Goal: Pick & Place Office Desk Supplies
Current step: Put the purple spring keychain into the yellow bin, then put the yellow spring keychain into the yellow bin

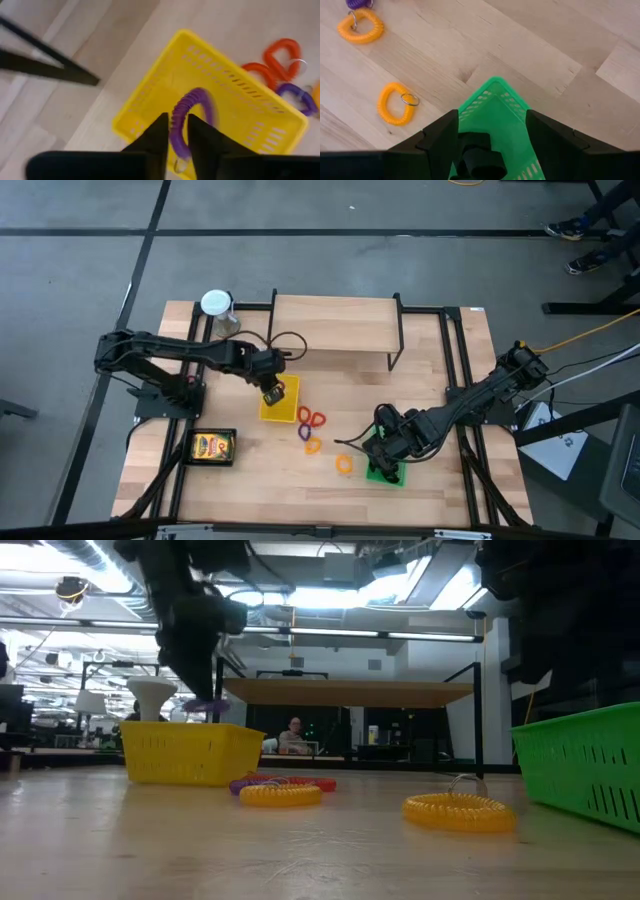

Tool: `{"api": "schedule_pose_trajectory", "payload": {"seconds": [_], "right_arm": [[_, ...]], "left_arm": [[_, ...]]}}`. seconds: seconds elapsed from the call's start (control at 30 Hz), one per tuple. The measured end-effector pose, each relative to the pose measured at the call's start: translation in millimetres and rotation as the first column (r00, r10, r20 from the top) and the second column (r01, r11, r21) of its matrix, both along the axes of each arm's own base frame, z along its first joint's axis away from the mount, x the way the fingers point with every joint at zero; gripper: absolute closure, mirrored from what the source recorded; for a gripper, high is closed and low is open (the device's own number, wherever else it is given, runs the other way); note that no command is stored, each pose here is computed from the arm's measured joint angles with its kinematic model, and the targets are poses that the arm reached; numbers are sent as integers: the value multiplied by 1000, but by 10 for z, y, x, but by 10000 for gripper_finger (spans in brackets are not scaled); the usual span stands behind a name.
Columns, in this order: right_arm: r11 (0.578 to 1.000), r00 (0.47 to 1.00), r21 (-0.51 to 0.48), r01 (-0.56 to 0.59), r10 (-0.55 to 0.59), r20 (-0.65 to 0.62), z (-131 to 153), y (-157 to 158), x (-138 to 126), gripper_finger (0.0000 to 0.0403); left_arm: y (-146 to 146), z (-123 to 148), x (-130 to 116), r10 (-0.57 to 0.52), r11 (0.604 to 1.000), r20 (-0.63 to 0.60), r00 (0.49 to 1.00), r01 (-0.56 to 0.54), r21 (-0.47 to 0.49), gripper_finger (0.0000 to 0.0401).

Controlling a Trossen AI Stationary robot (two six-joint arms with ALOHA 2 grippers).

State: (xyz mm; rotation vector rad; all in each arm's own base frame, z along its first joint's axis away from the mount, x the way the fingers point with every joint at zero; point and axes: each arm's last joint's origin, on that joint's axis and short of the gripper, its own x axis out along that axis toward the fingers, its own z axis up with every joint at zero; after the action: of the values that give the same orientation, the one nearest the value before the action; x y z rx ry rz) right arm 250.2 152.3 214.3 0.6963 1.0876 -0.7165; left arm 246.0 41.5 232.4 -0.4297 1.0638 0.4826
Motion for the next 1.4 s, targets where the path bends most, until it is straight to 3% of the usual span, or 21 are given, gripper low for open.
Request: {"api": "schedule_pose_trajectory", "payload": {"seconds": [0.17, 0.3, 0.43, 0.5, 0.6, 0.7, 1.03, 1.27, 1.4], "right_arm": [[1000, 1000, 0, 2, -2, 1, 0, 0, 0, 179], [1000, 1000, 0, 1, -1, 0, 0, 0, 0, 183], [1000, 1000, -15, 7, -7, 11, 2, -5, 2, 184], [1000, 1000, -20, 12, -12, 15, 2, -11, 6, 184], [1000, 1000, -20, 17, -17, 15, 2, -25, 15, 184], [1000, 1000, -24, 14, -14, 12, 2, -49, 29, 184], [1000, 1000, -26, -6, 6, 2, 2, -108, 68, 184], [999, 999, -11, -35, 35, -13, -1, -102, 68, 184], [999, 999, -10, -36, 36, -14, -1, -102, 67, 184]], "left_arm": [[46, -5, 6, 26, 999, 25, 999, -25, -41, 266], [-20, 65, 137, -18, 994, 180, 983, 38, -105, 226], [-230, 269, 342, -163, 958, 460, 873, 251, -137, 216], [-355, 299, 372, -223, 946, 492, 842, 308, -98, 218], [-527, 200, 376, -303, 939, 411, 860, 343, -26, 224], [-667, 44, 406, -377, 915, 327, 867, 403, -13, 228], [-1111, -38, 795, -565, 815, 317, 762, 576, 67, 228], [-1212, -265, 1143, -671, 741, 112, 733, 667, 81, 228], [-1254, -355, 1317, -699, 715, 93, 709, 694, 80, 228]]}}
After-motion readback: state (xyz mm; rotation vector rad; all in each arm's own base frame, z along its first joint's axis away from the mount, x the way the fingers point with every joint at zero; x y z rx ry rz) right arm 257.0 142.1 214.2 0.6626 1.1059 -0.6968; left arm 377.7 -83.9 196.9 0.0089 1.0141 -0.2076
